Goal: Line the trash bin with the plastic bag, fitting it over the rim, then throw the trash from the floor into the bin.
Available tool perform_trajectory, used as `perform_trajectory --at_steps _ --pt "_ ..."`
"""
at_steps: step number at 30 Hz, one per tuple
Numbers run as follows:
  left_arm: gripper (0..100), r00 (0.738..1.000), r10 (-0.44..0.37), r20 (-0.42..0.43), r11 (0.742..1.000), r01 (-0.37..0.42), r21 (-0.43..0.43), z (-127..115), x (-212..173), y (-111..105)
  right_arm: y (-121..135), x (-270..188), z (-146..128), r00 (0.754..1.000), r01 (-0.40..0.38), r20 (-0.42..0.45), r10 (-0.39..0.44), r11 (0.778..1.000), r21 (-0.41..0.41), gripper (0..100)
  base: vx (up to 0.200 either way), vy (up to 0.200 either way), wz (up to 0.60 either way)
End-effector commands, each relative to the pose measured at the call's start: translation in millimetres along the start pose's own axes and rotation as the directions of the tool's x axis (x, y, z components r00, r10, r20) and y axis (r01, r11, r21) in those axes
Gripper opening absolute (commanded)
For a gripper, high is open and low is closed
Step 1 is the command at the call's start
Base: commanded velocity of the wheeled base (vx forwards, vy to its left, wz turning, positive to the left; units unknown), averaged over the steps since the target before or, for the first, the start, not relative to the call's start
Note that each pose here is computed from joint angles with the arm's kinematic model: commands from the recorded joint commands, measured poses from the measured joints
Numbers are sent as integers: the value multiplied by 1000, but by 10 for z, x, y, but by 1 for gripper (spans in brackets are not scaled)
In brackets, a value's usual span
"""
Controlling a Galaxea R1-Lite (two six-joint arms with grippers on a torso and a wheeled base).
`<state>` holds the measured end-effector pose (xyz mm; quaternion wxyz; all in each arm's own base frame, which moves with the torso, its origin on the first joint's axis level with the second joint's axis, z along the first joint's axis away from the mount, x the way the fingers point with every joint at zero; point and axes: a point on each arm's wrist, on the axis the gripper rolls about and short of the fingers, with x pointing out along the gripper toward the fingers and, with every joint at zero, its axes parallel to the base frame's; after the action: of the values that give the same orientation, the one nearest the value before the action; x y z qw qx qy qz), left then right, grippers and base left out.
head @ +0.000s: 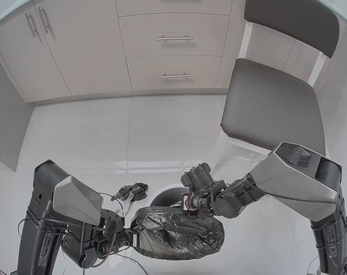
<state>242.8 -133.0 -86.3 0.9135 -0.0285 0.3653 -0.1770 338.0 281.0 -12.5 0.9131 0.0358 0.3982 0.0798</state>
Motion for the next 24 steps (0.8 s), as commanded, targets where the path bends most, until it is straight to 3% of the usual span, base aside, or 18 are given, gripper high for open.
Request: perform_trajectory --at_steps 1,11,17,22,23,24 --pt "0 1000 2 2 1000 -2 1 2 0 -1 -63 -518 230 998 -43 50 45 999 -33 0 0 0 0" --pt "0 1000 2 2 1000 -2 1 2 0 -1 -298 -1194 92 996 -76 26 83 977 -199 0 0 0 0" --pt "0 1000 4 2 1000 -4 1 2 0 0 -227 -1350 -116 991 -124 12 131 961 -247 0 0 0 0" --pt "0 1000 4 2 1000 -4 1 2 0 0 -64 -1369 -415 985 -172 -34 171 925 -339 0 0 0 0" --pt "0 1000 4 2 1000 -4 1 2 0 0 -51 -1372 -431 984 -176 -36 174 922 -346 100 0 0 0" --pt "0 1000 4 2 1000 -4 1 2 0 0 -3 -1366 -491 983 -182 -47 177 914 -363 100 0 0 0"
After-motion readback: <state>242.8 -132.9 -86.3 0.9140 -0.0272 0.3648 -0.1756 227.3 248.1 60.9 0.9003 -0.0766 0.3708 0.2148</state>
